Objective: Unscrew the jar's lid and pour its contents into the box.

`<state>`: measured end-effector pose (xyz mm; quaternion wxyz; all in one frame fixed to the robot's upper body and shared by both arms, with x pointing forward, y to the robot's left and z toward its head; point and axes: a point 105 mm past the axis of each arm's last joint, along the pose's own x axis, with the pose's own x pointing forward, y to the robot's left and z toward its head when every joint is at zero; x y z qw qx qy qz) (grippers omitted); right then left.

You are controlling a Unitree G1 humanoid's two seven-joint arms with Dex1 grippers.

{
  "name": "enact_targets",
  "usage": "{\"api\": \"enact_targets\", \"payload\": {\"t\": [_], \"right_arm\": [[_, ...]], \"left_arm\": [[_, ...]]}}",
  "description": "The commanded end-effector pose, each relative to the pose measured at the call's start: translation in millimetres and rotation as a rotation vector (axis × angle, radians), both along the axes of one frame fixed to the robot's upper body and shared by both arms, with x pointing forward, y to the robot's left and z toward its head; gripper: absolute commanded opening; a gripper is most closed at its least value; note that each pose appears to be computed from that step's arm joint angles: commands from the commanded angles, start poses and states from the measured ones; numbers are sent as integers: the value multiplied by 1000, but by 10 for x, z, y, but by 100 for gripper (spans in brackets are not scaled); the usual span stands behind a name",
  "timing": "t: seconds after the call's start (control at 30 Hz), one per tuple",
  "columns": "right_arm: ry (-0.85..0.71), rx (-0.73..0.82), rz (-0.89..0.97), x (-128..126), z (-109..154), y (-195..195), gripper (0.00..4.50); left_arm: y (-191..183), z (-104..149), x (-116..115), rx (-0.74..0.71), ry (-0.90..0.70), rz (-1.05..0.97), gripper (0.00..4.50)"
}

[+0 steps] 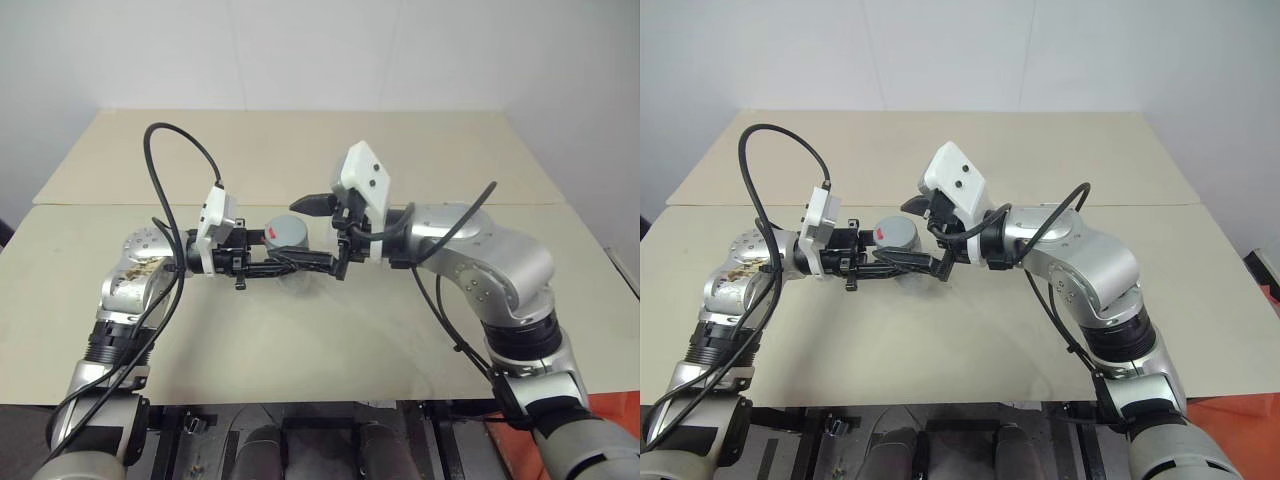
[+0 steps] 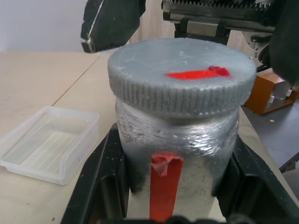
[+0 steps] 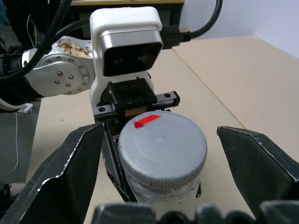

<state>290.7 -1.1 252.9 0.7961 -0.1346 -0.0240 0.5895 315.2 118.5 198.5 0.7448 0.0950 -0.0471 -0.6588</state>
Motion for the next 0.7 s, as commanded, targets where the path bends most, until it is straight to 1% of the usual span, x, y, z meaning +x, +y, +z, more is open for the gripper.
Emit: {"api": "enact_targets", "payload": {"t": [0.03, 0.23, 0.33, 0.43, 0.47, 0.7], "right_arm": [[-50, 10, 13, -44, 126, 28, 450], [-41, 7, 19, -45, 113, 29, 450], [-35, 2, 23, -46, 101, 28, 397], [-31, -1, 24, -45, 92, 31, 294], [-30, -1, 24, -46, 91, 32, 274], [-29, 5, 29, -53, 102, 36, 274]], "left_arm": [[9, 101, -27, 2, -53, -3, 198], [14, 100, -32, 5, -53, -1, 198], [17, 100, -36, 6, -53, 0, 198], [22, 102, -38, 8, -54, 1, 198], [24, 102, -38, 8, -53, 1, 198], [39, 104, -39, 12, -53, 4, 198]]}}
